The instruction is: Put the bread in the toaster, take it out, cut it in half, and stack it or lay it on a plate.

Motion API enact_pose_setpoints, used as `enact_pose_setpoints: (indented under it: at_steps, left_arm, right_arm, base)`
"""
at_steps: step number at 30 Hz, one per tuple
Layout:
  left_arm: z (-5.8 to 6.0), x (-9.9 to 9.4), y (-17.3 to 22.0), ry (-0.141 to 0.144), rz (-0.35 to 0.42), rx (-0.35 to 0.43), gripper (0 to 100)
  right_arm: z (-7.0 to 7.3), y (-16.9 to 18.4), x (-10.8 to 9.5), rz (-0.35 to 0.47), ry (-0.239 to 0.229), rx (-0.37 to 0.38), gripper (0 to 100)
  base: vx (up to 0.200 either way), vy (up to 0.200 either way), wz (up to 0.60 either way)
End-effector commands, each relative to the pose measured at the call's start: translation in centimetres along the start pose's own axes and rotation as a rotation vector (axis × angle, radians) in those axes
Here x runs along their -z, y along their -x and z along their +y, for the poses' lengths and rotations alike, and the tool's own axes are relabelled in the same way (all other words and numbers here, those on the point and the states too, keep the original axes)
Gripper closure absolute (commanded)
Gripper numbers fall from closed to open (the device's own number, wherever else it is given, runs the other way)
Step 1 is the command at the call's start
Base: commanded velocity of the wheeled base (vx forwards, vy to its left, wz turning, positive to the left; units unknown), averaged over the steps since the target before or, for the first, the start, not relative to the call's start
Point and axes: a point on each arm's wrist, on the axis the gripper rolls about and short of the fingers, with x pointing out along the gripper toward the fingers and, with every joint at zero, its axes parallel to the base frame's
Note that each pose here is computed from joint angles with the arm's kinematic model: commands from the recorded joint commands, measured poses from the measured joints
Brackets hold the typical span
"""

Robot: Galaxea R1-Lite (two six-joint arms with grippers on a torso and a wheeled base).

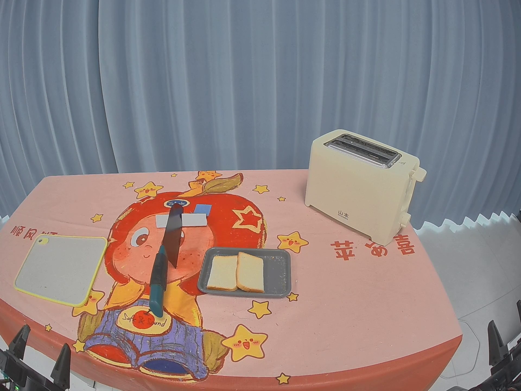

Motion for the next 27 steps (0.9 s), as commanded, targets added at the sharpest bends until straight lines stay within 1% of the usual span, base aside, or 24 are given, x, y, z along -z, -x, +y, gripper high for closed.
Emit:
enact_pose_setpoints:
  at_steps: [1, 4, 5, 7, 21, 27]
  left_arm:
    - [-0.07, 0.38, -0.11, 0.005, 0.004, -0.041, 0]
    - [-0.05, 0.32, -0.06, 0.001, -0.010, -0.025, 0]
    - [-0.05, 0.39, 0.12, -0.005, -0.033, 0.002, 0]
    - [-0.05, 0.42, 0.28, 0.000, -0.058, 0.011, 0]
    - [-0.02, 0.42, 0.26, 0.001, -0.053, -0.001, 0]
    - [-0.02, 0.42, 0.26, 0.000, -0.053, -0.001, 0]
  right_arm:
    - [-0.01, 0.00, 0.49, 0.000, 0.000, -0.001, 0]
    - [-0.01, 0.00, 0.49, 0.000, 0.000, -0.001, 0]
    - [-0.01, 0.00, 0.49, 0.000, -0.001, -0.001, 0]
    - [-0.01, 0.00, 0.49, 0.000, 0.000, -0.001, 0]
    - [-0.01, 0.00, 0.49, 0.000, 0.000, -0.001, 0]
    - [-0.01, 0.00, 0.49, 0.000, 0.000, -0.001, 0]
  base:
    - [0.000, 0.000, 0.00]
    - [0.000, 0.000, 0.00]
    - [0.000, 0.000, 0.00]
    - [0.000, 0.000, 0.00]
    - [0.000, 0.000, 0.00]
    - [0.000, 0.200, 0.00]
